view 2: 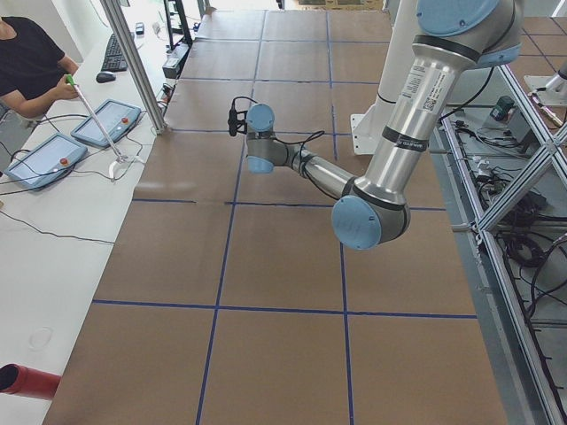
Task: Flip mug
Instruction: 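Carry the mug with the left gripper toward the table center, rotating it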
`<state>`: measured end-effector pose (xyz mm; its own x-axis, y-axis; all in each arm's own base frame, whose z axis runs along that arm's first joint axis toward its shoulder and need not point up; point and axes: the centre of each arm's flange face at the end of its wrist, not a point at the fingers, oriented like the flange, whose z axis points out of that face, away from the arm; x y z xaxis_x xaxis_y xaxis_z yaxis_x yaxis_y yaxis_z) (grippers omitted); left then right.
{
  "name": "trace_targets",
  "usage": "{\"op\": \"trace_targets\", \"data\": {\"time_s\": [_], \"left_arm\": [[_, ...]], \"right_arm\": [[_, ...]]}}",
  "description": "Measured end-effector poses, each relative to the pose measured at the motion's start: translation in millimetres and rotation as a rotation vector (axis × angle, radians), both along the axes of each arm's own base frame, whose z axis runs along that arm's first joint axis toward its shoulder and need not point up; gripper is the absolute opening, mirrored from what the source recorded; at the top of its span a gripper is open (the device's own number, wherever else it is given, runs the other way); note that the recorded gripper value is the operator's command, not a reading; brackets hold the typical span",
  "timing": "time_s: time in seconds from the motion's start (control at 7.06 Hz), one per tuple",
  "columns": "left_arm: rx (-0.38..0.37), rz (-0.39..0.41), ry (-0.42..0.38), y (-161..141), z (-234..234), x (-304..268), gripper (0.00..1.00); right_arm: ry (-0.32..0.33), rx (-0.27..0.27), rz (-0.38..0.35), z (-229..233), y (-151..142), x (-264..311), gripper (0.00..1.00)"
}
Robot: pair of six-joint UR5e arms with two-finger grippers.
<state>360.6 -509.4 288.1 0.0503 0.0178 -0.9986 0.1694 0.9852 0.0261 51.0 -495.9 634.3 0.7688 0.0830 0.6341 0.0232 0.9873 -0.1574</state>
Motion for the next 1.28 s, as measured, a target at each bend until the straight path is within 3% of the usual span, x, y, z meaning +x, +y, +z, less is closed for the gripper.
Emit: {"op": "trace_targets", "data": {"time_s": [0.57,0.99,1.28], "left_arm": [[0.045,-0.034,-0.282,-16.9,-119.3,67.2,0.00],[0.093,0.036,-0.469,11.4,-158.6,128.3,0.00],[0.138,0.070,-0.635,30.3,-190.0,170.2,0.00]], "right_arm": [[0.000,0.001,0.000,-0.3,0.0,0.0,1.00],[0.000,0.001,0.000,-0.5,-0.1,0.0,1.00],[0.000,0.001,0.000,-0.4,-0.1,0.0,1.00]]}}
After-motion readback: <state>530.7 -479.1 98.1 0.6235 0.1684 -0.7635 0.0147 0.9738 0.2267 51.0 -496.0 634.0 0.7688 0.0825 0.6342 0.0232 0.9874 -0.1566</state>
